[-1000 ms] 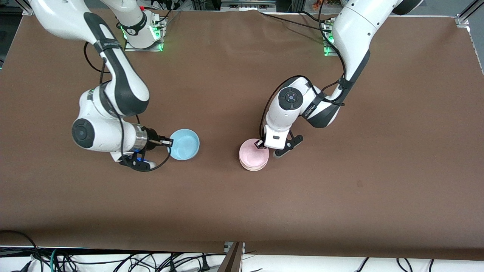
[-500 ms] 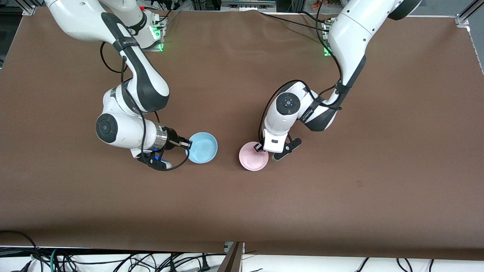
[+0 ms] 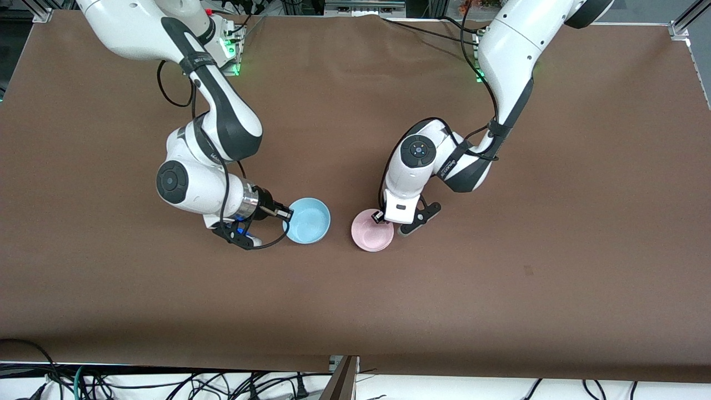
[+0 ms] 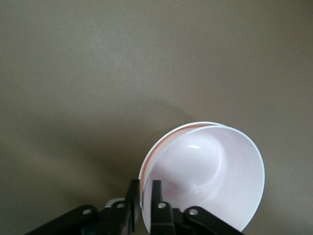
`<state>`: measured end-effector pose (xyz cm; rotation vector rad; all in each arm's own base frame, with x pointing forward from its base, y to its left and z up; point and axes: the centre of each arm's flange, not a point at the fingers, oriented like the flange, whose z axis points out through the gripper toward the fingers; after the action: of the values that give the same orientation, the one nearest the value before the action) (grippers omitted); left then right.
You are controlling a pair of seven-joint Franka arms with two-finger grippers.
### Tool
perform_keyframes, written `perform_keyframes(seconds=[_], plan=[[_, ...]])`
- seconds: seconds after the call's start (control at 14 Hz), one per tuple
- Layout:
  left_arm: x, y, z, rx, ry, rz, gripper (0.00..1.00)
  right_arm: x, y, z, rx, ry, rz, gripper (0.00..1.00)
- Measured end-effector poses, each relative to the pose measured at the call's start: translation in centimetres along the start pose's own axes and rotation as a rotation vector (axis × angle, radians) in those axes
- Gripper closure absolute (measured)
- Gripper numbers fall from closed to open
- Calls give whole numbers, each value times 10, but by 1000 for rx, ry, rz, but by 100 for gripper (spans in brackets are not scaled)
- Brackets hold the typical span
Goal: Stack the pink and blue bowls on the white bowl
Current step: 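Release the pink bowl while the right gripper carries the blue bowl toward it, then lower the blue bowl onto the pink bowl while the left gripper withdraws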
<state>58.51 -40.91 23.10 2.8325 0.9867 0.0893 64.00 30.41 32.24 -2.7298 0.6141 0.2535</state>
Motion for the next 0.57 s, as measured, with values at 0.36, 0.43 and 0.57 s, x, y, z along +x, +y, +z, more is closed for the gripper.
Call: perform_keyframes(seconds=[0.36, 0.43, 0.57], plan=[[12, 12, -19, -21, 17, -11, 28, -21, -38, 20, 37, 15, 94, 98], [17, 16, -28, -5, 19, -16, 21, -23, -43, 23, 45, 20, 104, 98], [29, 25, -56, 46, 23, -26, 17, -26, -50, 27, 65, 34, 117, 98]])
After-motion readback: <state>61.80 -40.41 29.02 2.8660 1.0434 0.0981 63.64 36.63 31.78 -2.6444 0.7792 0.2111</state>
